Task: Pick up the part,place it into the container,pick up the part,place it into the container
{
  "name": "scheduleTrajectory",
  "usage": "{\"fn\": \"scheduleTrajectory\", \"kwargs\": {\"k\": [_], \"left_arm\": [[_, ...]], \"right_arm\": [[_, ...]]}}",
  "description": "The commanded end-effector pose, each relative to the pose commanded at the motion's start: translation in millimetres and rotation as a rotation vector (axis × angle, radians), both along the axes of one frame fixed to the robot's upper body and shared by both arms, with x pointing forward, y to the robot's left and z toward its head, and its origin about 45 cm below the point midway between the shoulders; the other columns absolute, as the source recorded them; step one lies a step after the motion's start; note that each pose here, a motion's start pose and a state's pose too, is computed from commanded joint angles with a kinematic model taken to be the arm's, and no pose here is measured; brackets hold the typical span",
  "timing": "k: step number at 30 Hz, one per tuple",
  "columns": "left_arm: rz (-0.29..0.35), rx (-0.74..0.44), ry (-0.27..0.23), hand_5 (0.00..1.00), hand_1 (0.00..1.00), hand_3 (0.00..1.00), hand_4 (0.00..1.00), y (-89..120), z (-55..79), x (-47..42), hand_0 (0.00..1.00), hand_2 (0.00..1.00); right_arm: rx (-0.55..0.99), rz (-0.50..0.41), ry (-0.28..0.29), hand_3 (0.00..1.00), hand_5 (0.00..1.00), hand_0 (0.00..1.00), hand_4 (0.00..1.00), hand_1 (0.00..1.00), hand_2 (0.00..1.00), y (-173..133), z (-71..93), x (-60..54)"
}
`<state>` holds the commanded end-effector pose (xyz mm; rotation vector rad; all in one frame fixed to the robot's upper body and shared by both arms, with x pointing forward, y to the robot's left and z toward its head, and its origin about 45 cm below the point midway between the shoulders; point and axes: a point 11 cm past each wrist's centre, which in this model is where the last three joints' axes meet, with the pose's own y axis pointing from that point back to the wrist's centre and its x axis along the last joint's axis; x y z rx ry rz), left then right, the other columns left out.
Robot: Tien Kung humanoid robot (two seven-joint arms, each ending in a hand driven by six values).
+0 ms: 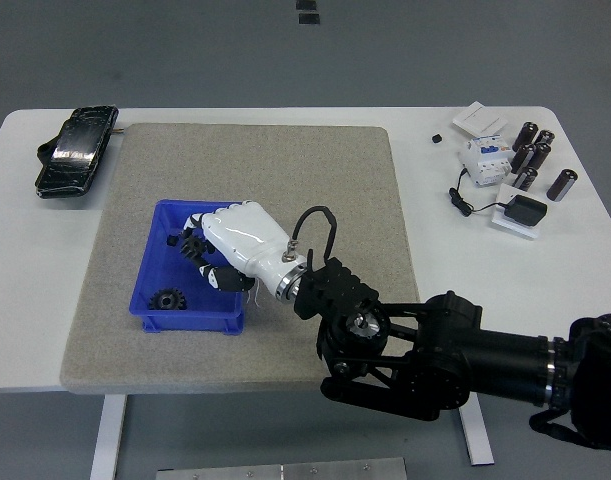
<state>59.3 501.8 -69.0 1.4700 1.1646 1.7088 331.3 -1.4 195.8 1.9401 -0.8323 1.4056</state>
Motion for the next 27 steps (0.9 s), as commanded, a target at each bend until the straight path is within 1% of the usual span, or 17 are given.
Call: {"fn": "scheduleTrajectory", "kwargs": {"k": [3, 4, 9, 10, 15, 16, 19, 21, 22, 24, 26, 27], "left_arm": [[-0.001, 0.001, -0.002, 0.356, 0.639, 0.597, 0.671, 0.2, 0.2, 0.9, 0.681, 0.608], [-0.002, 0.001, -0.003, 0.356, 0.639, 0.598, 0.674, 0.2, 0.2, 1.2, 0.681, 0.607], [-0.003, 0.0, -0.001, 0.356, 0.639, 0.598, 0.674, 0.5, 0.4, 1.0, 0.681, 0.607], [-0.002, 0.0, 0.0, 0.356, 0.639, 0.597, 0.675, 0.5, 0.4, 0.9, 0.681, 0.607], [-0.003, -0.002, 0.002, 0.356, 0.639, 0.597, 0.675, 0.1, 0.1, -0.1, 0.681, 0.607], [-0.002, -0.002, 0.002, 0.356, 0.639, 0.596, 0.676, 0.1, 0.0, -0.3, 0.681, 0.606], [-0.002, -0.003, 0.004, 0.356, 0.639, 0.596, 0.676, 0.0, -0.1, -0.9, 0.681, 0.606], [-0.001, -0.003, 0.004, 0.356, 0.639, 0.596, 0.676, 0.0, -0.2, -1.4, 0.681, 0.606], [-0.001, -0.003, 0.004, 0.355, 0.638, 0.596, 0.675, -0.1, -0.2, -1.5, 0.681, 0.606], [0.0, -0.003, 0.004, 0.355, 0.638, 0.596, 0.675, -0.3, -0.4, -2.0, 0.681, 0.606], [0.001, -0.004, 0.005, 0.355, 0.638, 0.596, 0.675, -0.5, -0.7, -2.8, 0.681, 0.606], [0.002, -0.004, 0.006, 0.355, 0.638, 0.596, 0.675, -0.5, -0.7, -3.2, 0.681, 0.606]], "right_arm": [[-0.025, 0.007, 0.011, 0.691, 0.352, 0.617, 0.567, 0.693, 0.722, -0.1, -4.2, -1.2], [-0.033, 0.008, 0.015, 0.743, 0.395, 0.745, 0.65, 0.789, 0.793, -0.1, -5.6, -1.6], [-0.043, 0.009, 0.031, 0.743, 0.395, 0.745, 0.65, 0.789, 0.793, -0.3, -8.3, -3.1], [-0.037, 0.008, 0.033, 0.834, 0.474, 0.79, 0.775, 0.819, 0.834, -0.2, -7.8, -3.1], [0.021, -0.016, 0.032, 0.834, 0.474, 0.79, 0.775, 0.819, 0.834, -2.7, 3.1, 2.3], [0.032, -0.024, 0.031, 0.833, 0.489, 0.792, 0.807, 0.825, 0.837, -4.3, 5.9, 4.4], [0.075, -0.049, 0.03, 0.833, 0.489, 0.792, 0.807, 0.825, 0.837, -9.9, 13.7, 10.0], [0.132, -0.079, 0.04, 0.833, 0.489, 0.792, 0.807, 0.825, 0.837, -16.9, 21.0, 15.4], [0.162, -0.095, 0.047, 0.824, 0.504, 0.767, 0.817, 0.809, 0.823, -21.0, 23.9, 17.8], [0.234, -0.137, 0.062, 0.824, 0.504, 0.767, 0.817, 0.809, 0.823, -33.5, 29.2, 24.6], [0.315, -0.191, 0.075, 0.824, 0.504, 0.767, 0.817, 0.809, 0.823, -52.0, 33.8, 34.2], [0.342, -0.219, 0.084, 0.824, 0.504, 0.767, 0.817, 0.809, 0.823, -62.5, 33.0, 38.9]]}}
